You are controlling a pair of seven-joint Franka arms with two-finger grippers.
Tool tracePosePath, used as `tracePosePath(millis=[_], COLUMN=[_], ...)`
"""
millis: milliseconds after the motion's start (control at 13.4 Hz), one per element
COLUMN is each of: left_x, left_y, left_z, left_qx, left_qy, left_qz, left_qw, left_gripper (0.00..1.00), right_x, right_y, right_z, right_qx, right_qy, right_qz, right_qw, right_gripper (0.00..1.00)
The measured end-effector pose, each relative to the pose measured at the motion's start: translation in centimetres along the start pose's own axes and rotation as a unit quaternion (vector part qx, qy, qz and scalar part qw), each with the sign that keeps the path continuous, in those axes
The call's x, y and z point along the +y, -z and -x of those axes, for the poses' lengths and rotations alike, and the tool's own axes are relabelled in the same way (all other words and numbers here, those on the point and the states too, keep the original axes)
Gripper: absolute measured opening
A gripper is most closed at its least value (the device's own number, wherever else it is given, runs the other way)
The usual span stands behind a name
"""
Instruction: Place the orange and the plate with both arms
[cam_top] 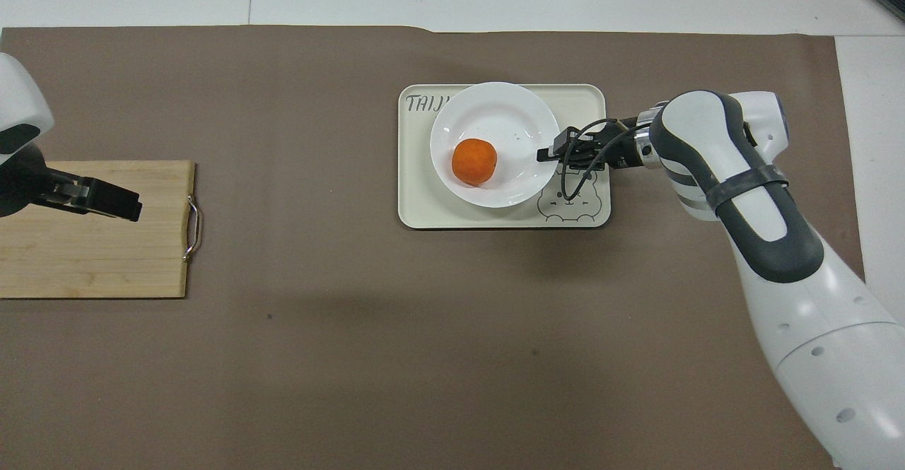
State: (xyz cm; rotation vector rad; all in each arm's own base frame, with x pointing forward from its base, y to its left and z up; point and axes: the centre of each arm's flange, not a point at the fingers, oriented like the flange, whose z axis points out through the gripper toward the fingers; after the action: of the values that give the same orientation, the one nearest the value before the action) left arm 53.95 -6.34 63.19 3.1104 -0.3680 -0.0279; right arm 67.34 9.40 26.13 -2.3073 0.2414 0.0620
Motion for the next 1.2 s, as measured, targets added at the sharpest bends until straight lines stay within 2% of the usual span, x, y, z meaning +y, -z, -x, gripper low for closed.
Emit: tracePosePath(millis=[224,299,673,897,1196], left_x=[0.0,0.0,-0.1,-0.1,-0.1], left_y=[0.1,0.1,0.1,0.1,0.1], left_z=[0.1,0.1,0.1,0.1,0.1], left_qx=[0.001,0.001,0.001,0.001,0.001], left_qy=[0.0,0.001,0.001,0.001,0.001], left_qz=[0.0,0.0,0.0,0.0,0.0], left_qw=[1.0,1.0,1.0,1.0,1.0], left_gripper=[1.0,1.0,1.0,1.0,1.0], right_x=[0.4,0.3,-2.1,-3.9,-7.0], right_y=[0.0,0.2,2.9,4.9,8.5], right_z=[0.1,0.0,-0.1,0.1,1.0], right_qx=[-0.004,-0.003,0.004,0.01,0.025], right_qy=[0.007,0.011,0.033,0.05,0.083], right_qz=[0.017,0.021,0.073,0.116,0.234], right_qw=[1.0,1.0,0.997,0.992,0.968], right_gripper=[0.36,0.48,1.0,1.0,1.0])
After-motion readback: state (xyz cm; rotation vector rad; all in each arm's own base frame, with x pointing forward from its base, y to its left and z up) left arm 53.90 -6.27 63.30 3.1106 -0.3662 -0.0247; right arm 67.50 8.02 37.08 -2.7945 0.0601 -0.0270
